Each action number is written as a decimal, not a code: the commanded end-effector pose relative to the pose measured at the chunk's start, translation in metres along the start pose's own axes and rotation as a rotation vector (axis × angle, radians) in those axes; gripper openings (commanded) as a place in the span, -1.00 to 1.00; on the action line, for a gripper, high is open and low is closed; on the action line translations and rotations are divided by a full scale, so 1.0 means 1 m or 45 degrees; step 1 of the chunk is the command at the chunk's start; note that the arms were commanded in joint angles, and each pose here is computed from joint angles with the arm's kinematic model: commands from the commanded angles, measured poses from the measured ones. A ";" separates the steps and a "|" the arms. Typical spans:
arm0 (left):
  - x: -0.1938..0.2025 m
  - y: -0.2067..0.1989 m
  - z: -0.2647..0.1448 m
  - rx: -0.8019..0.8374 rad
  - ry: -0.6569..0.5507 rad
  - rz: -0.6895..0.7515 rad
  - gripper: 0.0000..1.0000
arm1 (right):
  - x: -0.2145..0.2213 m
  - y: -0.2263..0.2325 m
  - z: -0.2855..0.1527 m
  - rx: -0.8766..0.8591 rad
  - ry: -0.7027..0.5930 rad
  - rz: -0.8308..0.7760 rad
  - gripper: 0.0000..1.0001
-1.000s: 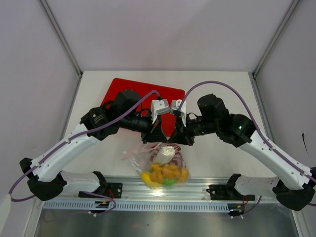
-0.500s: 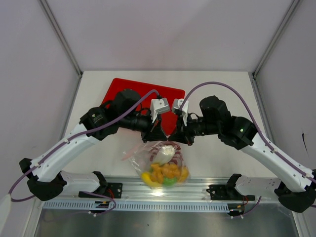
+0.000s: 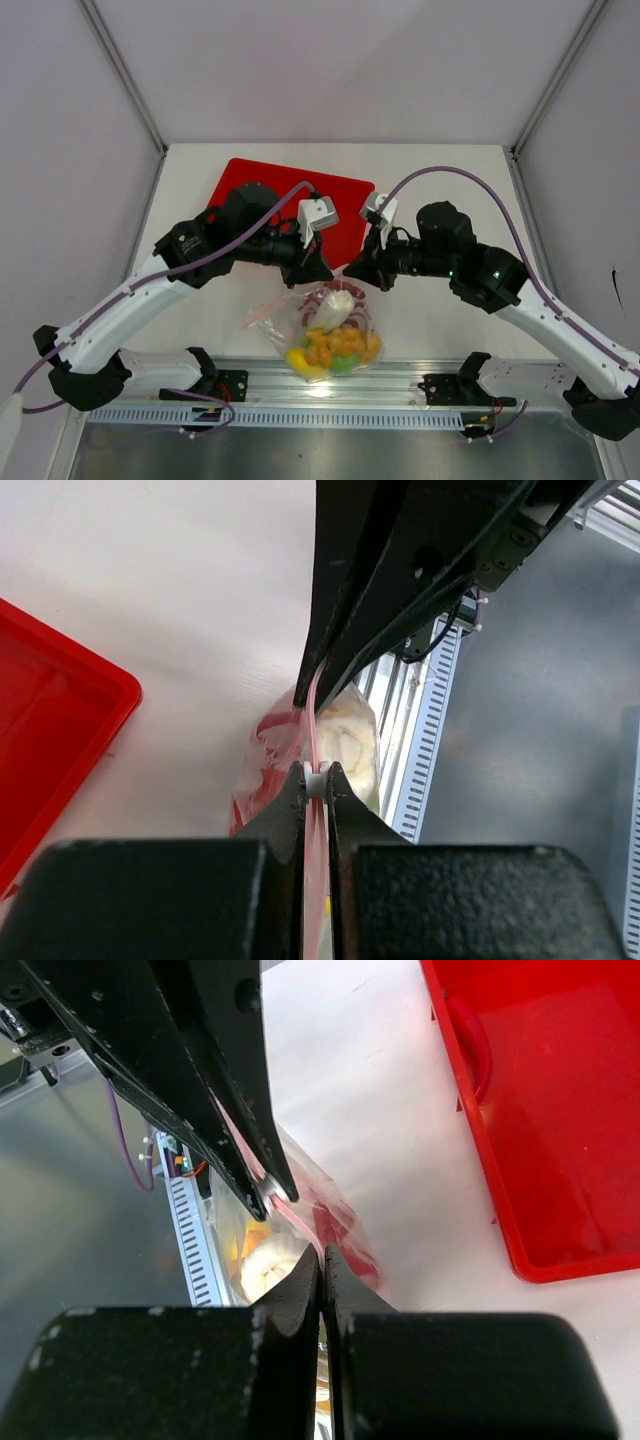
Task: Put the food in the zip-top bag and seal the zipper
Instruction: Zip the zipper food storage bag at the center of the board.
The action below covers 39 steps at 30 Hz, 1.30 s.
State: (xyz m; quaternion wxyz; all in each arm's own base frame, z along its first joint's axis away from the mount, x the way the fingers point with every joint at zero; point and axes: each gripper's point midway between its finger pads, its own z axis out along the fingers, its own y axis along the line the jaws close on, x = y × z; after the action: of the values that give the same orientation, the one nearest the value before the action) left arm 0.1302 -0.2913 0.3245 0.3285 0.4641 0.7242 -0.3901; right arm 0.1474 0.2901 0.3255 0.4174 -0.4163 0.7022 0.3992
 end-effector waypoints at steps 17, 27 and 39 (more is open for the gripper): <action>0.023 -0.004 -0.035 -0.087 -0.021 -0.003 -0.95 | -0.024 -0.031 -0.021 0.193 -0.176 0.021 -1.00; 0.040 -0.001 -0.050 -0.143 -0.014 -0.024 -0.92 | -0.022 -0.042 -0.025 0.247 -0.185 0.052 -1.00; 0.057 0.001 -0.066 -0.210 -0.010 -0.053 -0.83 | -0.019 -0.054 -0.030 0.308 -0.190 0.080 -1.00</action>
State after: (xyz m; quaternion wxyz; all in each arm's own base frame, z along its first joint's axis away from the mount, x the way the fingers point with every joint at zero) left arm 0.1097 -0.2246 0.3120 0.3675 0.4313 0.7479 -0.3458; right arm 0.1774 0.2601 0.3245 0.4550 -0.3391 0.7330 0.3750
